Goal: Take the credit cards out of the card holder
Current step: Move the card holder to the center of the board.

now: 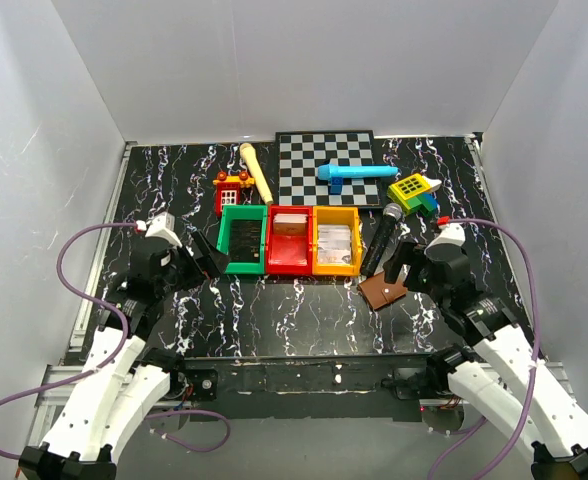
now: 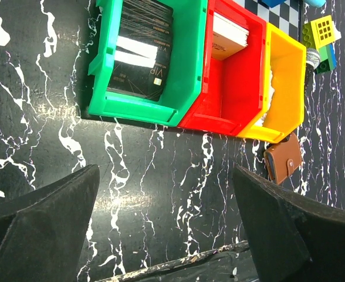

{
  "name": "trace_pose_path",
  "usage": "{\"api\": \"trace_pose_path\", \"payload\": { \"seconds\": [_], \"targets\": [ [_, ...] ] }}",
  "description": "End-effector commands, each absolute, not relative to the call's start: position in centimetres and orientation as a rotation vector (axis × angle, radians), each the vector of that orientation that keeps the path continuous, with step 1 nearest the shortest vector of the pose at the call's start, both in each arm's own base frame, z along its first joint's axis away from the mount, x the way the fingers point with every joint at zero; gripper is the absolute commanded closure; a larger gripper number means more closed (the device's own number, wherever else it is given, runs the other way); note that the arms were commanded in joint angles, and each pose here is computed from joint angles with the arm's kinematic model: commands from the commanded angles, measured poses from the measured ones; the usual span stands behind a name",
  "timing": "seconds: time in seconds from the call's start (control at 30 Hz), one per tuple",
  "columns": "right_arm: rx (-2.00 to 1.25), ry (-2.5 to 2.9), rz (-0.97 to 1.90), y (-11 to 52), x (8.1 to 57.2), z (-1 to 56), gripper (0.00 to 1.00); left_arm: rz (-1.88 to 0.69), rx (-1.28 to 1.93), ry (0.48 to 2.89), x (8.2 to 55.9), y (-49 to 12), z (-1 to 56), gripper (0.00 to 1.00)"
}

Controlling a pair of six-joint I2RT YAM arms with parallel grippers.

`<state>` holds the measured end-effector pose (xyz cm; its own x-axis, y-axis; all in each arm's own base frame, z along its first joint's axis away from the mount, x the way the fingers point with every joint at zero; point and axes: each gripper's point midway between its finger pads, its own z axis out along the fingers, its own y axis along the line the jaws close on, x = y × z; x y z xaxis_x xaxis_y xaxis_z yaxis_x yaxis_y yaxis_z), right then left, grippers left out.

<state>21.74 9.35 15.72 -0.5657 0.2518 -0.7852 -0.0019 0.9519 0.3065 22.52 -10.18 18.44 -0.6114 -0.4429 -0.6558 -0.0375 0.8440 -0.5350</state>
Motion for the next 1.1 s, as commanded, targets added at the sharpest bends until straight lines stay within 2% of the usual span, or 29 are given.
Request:
{"api": "trace_pose_path", "payload": {
  "seconds": [0.0, 0.23, 0.4, 0.57, 0.83, 1.07],
  "targets": [
    [0.143, 2.146, 0.288, 9.1, 22.4, 17.1, 0.02, -0.634, -0.326, 2.141, 22.6, -10.5, 18.5, 0.02],
    [0.184, 2.178, 0.245, 8.5, 22.3, 15.7, 0.06, -0.635, -0.307, 2.173, 22.8, -10.8, 17.8, 0.02],
    [0.226, 2.269, 0.287, 9.3, 22.1, 13.1, 0.08, -0.744, -0.194, 2.108, 22.0, -12.4, 19.0, 0.02],
    [0.324, 2.35, 0.412, 10.6, 22.3, 10.6, 0.11, -0.76, -0.145, 2.138, 21.5, -13.6, 18.2, 0.02],
    [0.592, 2.438, 0.475, 9.6, 21.3, 6.7, 0.14, -0.777, -0.153, 2.163, 21.0, -14.3, 17.3, 0.02],
    [0.679, 2.44, 0.469, 9.1, 20.7, 5.4, 0.21, -0.784, -0.188, 2.19, 20.6, -14.5, 16.2, 0.03]
  ]
}}
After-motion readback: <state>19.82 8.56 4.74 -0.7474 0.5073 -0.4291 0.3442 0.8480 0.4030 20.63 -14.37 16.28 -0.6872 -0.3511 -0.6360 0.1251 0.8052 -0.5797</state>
